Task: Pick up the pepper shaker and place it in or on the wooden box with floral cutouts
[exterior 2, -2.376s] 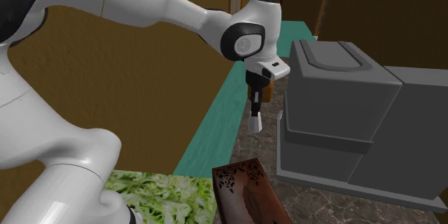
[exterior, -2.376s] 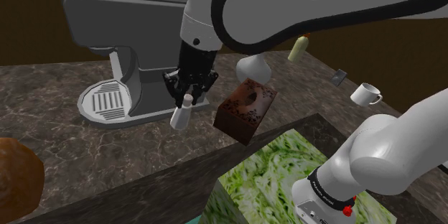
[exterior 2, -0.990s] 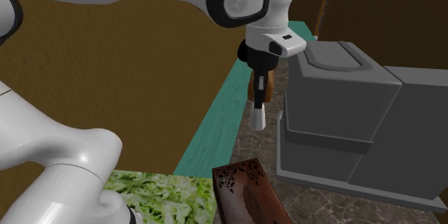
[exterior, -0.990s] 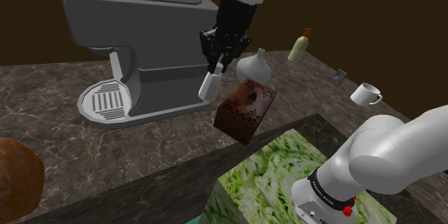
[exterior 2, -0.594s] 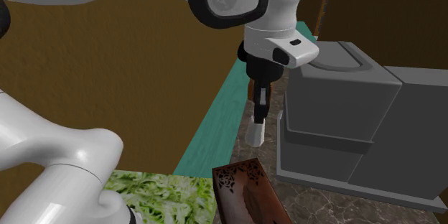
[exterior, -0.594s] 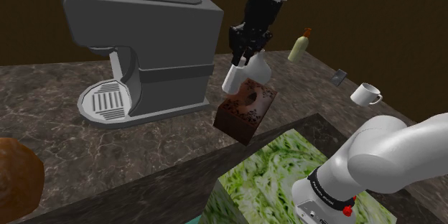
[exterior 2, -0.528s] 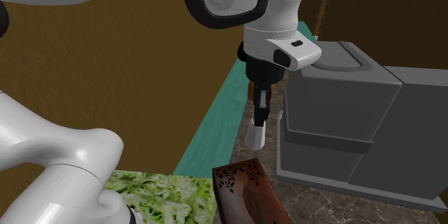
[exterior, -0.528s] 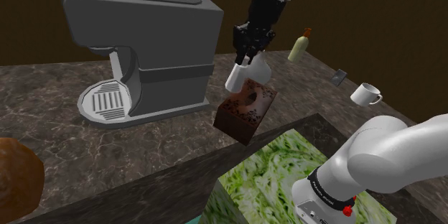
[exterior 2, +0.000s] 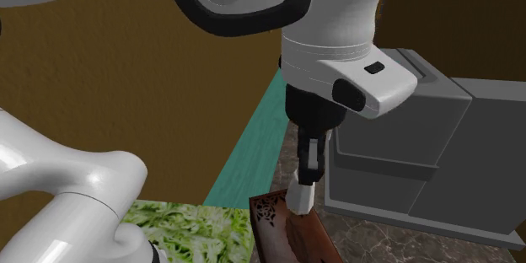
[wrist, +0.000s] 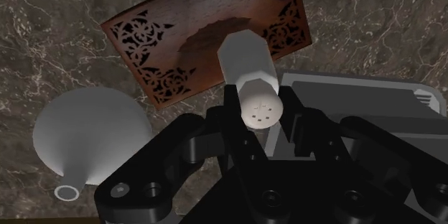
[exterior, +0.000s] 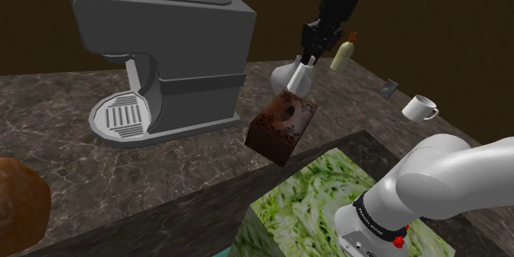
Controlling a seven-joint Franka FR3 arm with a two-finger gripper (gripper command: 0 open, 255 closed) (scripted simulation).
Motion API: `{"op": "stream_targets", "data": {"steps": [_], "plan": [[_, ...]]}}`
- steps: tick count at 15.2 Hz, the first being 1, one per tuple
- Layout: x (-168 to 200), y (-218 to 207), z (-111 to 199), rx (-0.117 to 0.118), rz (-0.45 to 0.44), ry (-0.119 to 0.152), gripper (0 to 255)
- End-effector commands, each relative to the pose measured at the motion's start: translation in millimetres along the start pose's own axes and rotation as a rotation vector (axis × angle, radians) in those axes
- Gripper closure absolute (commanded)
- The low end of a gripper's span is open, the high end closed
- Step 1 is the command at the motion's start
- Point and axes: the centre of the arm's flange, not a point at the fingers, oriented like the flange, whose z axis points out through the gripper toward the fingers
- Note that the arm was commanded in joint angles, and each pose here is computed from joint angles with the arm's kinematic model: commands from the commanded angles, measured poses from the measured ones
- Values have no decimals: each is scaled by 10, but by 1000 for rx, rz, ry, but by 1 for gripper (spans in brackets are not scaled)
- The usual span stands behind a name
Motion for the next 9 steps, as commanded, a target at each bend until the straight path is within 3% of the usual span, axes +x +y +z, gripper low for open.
{"op": "stream_targets", "data": {"steps": [1,9], "plan": [[-7,126,8,0,-1,0,255],[-14,165,429,0,-1,0,255]]}}
